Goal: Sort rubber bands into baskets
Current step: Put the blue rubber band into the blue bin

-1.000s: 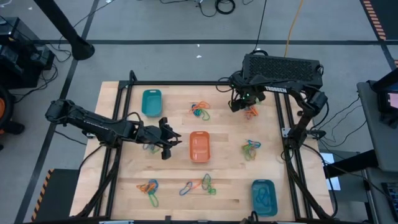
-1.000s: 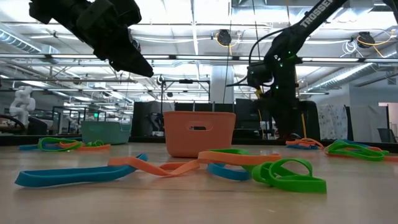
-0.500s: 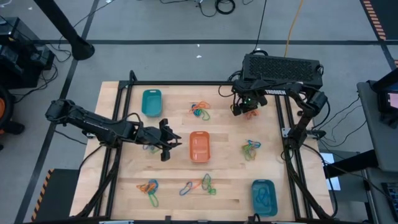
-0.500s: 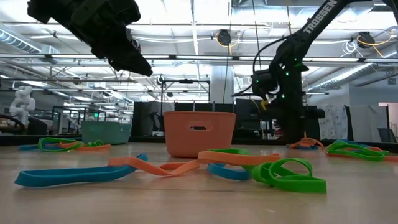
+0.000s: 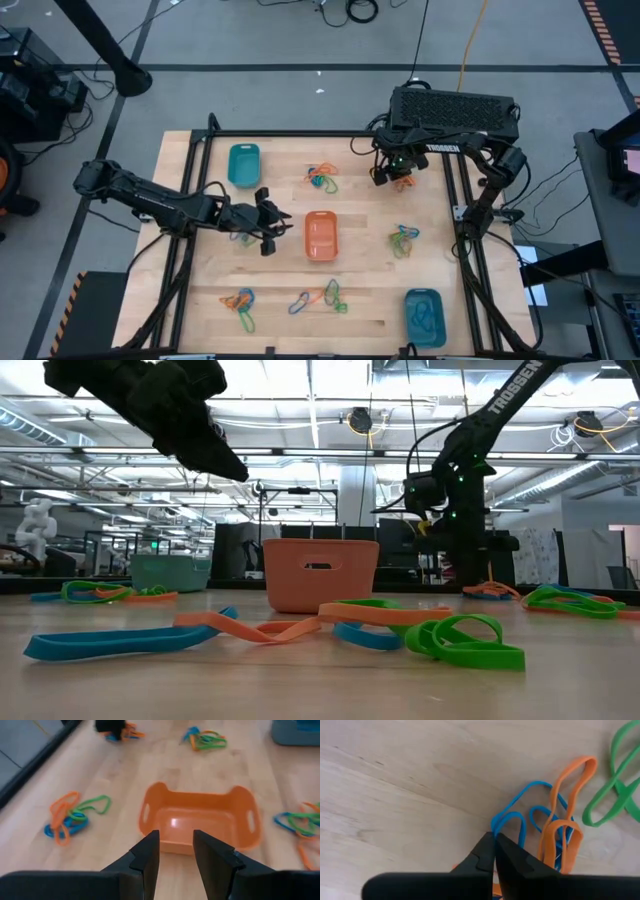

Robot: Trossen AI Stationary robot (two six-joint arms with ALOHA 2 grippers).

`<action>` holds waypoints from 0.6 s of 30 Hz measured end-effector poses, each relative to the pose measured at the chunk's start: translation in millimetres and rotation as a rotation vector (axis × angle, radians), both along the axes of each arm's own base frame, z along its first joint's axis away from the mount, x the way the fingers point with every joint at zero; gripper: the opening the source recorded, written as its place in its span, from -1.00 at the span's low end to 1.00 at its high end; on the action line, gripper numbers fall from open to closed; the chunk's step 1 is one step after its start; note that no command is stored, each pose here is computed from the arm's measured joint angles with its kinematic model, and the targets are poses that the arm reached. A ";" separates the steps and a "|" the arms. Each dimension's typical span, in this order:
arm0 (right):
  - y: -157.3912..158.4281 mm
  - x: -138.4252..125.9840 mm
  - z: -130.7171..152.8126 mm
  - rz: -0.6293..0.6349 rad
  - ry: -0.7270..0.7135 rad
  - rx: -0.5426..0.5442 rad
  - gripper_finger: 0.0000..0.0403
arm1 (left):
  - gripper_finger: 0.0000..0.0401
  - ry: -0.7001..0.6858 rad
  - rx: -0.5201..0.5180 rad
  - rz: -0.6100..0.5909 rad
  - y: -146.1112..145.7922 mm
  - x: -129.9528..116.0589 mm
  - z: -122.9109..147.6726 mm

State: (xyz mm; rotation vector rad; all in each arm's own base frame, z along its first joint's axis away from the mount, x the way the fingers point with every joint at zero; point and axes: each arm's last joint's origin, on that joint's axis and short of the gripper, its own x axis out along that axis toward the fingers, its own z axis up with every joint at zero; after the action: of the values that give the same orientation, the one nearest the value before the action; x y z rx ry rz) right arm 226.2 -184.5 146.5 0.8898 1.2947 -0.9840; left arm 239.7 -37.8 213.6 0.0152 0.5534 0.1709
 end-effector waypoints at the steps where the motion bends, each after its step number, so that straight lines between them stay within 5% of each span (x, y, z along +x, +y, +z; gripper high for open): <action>1: -0.1 0.1 0.1 0.001 -0.001 0.000 -0.97 | -0.36 -0.003 0.010 0.001 0.0 1.2 -0.6; 10: 7.8 -3.1 41.1 0.032 -0.133 -0.105 -0.99 | -0.36 -0.070 0.070 -0.045 -2.8 12.0 -0.9; 18: 27.4 -9.6 83.6 0.043 -0.274 -0.201 -1.00 | -0.36 -0.334 0.097 -0.095 0.8 0.1 -17.2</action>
State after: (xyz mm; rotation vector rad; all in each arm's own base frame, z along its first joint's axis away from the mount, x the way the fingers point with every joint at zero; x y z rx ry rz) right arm 216.6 -157.1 230.0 0.8061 0.9618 -0.9061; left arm 239.9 -37.0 196.4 0.1054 0.2099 0.1045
